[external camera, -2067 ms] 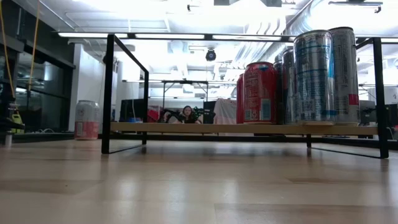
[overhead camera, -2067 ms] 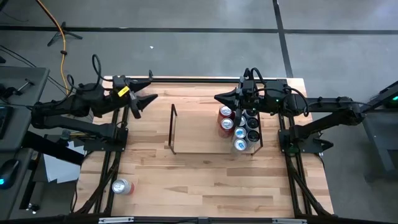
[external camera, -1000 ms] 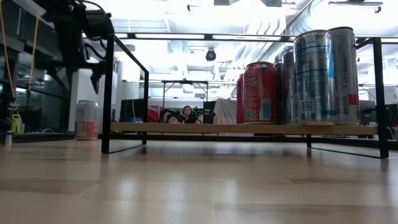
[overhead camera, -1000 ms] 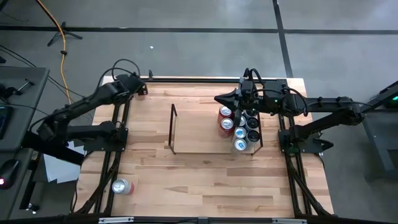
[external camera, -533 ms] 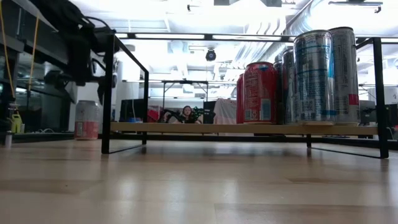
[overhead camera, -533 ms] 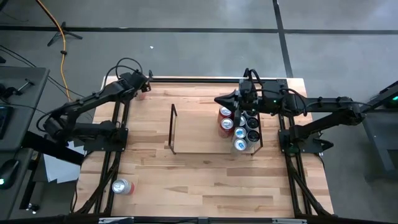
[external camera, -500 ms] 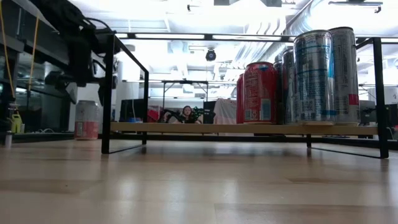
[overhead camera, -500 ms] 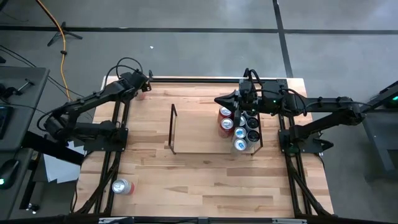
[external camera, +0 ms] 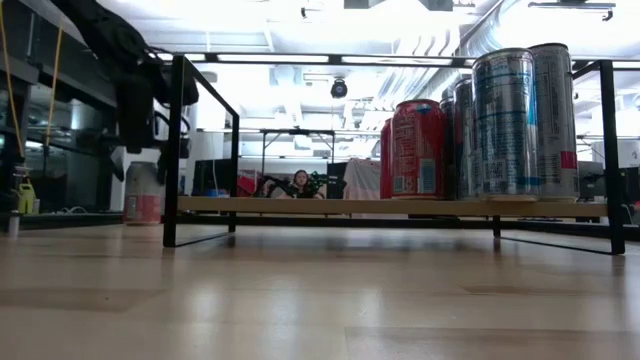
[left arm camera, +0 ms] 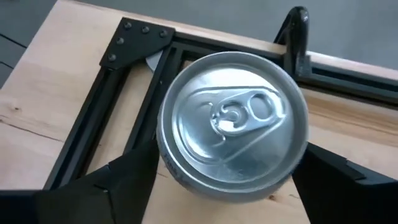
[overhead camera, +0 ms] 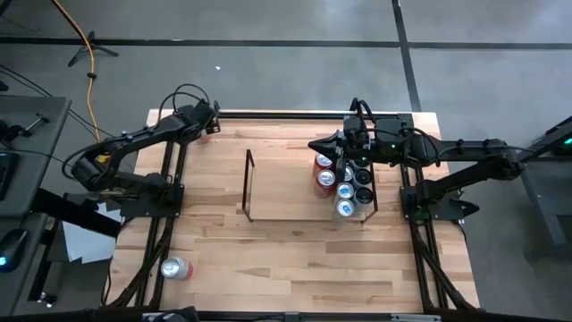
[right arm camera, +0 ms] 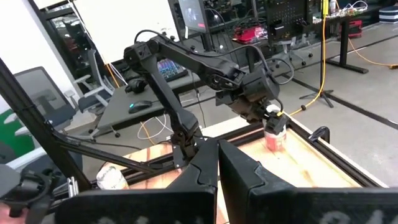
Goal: Place canned beverage on shelf
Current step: Put the white pink soda can on the shelf
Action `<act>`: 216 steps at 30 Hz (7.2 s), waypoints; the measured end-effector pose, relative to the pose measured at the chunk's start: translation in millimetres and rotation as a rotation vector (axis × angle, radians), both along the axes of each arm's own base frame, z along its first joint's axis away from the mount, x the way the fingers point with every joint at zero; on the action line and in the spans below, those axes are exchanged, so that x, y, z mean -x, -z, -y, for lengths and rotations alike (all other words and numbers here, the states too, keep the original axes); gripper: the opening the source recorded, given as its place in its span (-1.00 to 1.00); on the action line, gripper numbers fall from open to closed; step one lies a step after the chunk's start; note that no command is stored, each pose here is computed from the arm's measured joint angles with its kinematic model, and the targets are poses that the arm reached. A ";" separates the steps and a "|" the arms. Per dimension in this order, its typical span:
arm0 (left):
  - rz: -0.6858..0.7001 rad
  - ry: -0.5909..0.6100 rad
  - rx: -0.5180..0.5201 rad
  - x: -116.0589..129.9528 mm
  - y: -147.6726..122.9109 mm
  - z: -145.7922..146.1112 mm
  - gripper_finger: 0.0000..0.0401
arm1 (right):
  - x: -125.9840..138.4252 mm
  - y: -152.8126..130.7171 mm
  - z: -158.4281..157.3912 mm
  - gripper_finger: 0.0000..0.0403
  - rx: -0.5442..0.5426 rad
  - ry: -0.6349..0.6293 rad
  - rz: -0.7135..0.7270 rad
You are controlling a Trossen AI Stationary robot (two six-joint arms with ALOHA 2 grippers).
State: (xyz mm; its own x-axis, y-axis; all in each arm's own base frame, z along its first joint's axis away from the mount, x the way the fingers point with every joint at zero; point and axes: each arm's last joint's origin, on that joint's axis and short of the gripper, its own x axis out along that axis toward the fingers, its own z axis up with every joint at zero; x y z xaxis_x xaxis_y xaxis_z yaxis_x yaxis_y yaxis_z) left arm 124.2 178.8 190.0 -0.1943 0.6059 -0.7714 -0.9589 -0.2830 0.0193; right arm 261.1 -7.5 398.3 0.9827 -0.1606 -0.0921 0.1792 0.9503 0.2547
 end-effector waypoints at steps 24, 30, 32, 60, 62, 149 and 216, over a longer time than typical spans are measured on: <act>0.370 0.652 -0.282 -13.6 -137.7 45.7 -0.02 | 0.2 0.4 5.0 -1.00 0.011 0.022 -0.006; 0.450 0.927 -0.451 -32.9 -217.7 71.7 -0.02 | 0.3 0.4 6.0 -1.00 0.011 0.025 -0.006; 0.457 1.042 -0.463 -43.0 -234.2 83.3 -0.02 | 0.3 0.4 6.0 -1.00 0.011 0.025 -0.006; 0.307 1.621 -0.321 -136.5 -208.3 181.0 0.04 | 0.2 0.2 5.6 -1.00 0.027 0.018 -0.007; 0.308 1.621 -0.322 -136.4 -208.4 181.1 0.04 | 0.2 0.3 5.6 -1.00 0.026 0.019 -0.007; 0.421 1.555 -0.170 -157.0 -134.6 169.0 0.75 | 0.3 0.2 5.2 -1.00 0.030 0.018 -0.008; 0.148 1.663 -0.169 -191.9 -62.1 219.8 -1.00 | 41.1 77.0 -21.3 -1.00 -0.013 -0.101 -0.138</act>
State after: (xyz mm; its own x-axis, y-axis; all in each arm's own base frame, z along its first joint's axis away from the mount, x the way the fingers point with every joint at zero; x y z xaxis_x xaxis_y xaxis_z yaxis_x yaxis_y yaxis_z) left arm 316.1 -41.1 252.1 0.7629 0.1358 -0.6321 -0.1874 0.9822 -0.0152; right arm 220.0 13.8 321.3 0.9717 -0.0596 -0.2287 0.1172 0.9619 0.2471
